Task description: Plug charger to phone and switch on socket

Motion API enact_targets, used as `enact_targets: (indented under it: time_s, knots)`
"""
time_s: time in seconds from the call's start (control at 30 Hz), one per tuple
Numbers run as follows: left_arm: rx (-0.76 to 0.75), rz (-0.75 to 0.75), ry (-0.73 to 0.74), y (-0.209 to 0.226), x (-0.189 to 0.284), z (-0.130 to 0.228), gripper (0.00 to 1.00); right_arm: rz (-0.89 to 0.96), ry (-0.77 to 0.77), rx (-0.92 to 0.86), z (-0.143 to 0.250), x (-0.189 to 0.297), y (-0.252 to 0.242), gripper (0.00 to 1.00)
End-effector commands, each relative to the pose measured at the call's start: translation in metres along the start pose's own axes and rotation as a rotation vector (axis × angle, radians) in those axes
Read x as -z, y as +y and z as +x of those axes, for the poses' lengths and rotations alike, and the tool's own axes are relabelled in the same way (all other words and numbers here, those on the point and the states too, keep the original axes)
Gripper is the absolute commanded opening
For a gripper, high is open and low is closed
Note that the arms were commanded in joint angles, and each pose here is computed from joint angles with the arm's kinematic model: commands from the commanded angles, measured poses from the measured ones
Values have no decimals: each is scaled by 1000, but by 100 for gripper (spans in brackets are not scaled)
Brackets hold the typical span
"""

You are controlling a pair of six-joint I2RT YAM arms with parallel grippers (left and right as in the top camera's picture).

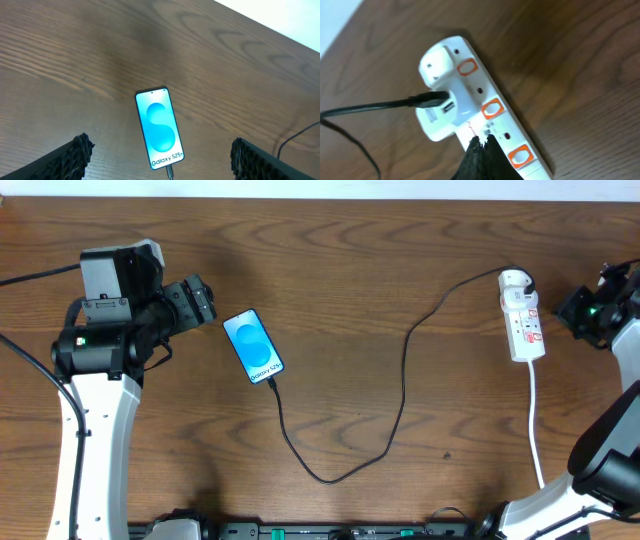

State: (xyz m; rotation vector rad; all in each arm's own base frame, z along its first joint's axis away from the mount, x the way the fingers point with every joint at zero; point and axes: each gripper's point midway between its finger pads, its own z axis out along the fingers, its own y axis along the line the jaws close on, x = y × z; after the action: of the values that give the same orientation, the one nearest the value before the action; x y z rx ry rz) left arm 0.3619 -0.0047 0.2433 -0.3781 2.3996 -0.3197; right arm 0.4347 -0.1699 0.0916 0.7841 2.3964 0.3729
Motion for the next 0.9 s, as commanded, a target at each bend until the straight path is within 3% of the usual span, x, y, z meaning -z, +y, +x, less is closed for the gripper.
enact_targets:
  time_s: [0.0,0.87]
  knots:
    - [-5,-11,-13,2,4,-3,90,23,9,37,-2,-9,-9,1]
    - [-5,-11,-13,2,4,-3,90,43,30,81,4,-23,-19,1]
